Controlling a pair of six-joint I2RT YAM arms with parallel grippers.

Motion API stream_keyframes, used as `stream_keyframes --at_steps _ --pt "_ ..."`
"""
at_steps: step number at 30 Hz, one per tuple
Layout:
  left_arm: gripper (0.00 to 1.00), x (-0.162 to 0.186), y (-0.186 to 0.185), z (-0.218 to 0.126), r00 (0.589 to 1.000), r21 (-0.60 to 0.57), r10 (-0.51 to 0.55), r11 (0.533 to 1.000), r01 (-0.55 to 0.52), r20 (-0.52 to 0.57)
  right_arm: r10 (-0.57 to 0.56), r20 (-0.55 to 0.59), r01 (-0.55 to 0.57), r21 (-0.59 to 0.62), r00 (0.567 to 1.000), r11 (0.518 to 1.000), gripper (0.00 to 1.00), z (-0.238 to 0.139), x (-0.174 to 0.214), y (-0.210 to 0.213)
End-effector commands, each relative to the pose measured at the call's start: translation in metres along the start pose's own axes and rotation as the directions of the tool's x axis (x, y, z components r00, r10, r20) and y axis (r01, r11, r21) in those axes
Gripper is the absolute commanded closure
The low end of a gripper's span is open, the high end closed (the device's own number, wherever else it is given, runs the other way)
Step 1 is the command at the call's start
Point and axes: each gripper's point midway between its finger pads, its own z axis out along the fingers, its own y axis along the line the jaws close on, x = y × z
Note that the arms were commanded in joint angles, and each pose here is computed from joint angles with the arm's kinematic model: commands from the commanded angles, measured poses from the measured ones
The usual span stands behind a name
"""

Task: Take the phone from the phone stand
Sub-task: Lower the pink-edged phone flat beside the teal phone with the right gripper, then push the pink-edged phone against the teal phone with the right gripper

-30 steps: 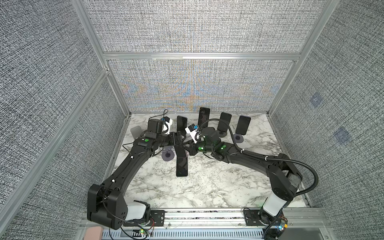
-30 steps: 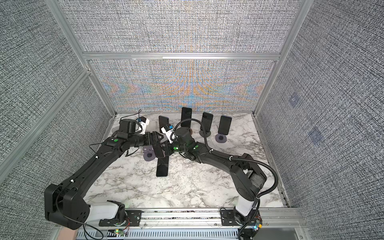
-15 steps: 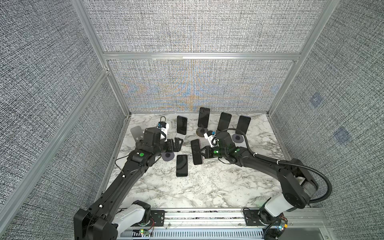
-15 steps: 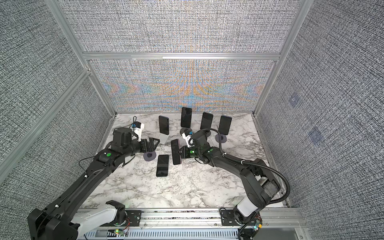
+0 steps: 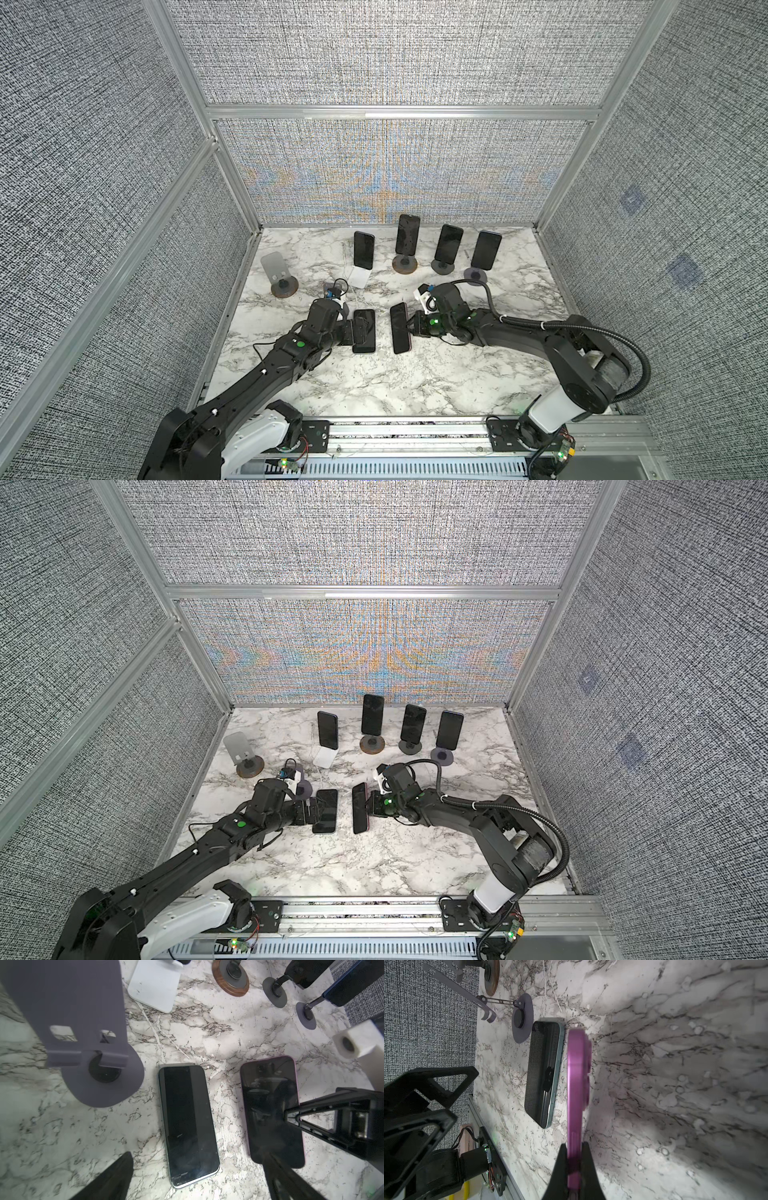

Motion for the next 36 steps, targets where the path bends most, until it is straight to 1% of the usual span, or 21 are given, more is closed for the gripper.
stream_keyframes --at_steps 1,4,7,13,19,30,36 --pt "0.02 -0.012 -0.001 0.010 0.998 0.004 -0.010 1.000 0.010 0.057 0.024 0.057 -0.023 -0.017 0.998 1.000 1.00 0.006 -0.011 0.004" --pt "0.01 -0.003 0.003 0.022 0.999 -0.014 -0.036 0.999 0.036 0.003 0.037 0.055 -0.036 -0.009 0.998 0.999 1.00 0.013 -0.010 -0.001" --pt "0.02 0.003 0.004 0.031 0.998 -0.028 -0.036 0.999 0.034 -0.052 0.048 0.056 -0.048 -0.003 0.997 0.999 1.00 0.019 -0.009 -0.005" --pt "0.02 0.007 0.005 0.046 0.997 -0.021 -0.048 0.999 0.046 -0.065 0.057 0.034 -0.057 0.028 0.998 0.998 1.00 0.028 -0.001 -0.013" --pt "0.02 0.008 0.005 0.053 0.996 -0.020 -0.049 0.999 0.048 -0.077 0.073 0.025 -0.074 0.040 0.997 0.996 1.00 0.041 0.005 -0.018" --pt "0.02 0.014 0.008 0.062 0.994 -0.029 -0.051 0.998 0.048 -0.098 0.109 0.097 -0.117 0.072 0.989 0.991 1.00 0.043 0.006 -0.030" --pt "0.02 0.014 0.009 0.061 0.994 -0.033 -0.048 0.998 0.045 -0.100 0.108 0.100 -0.116 0.080 0.989 0.990 1.00 0.044 0.007 -0.031"
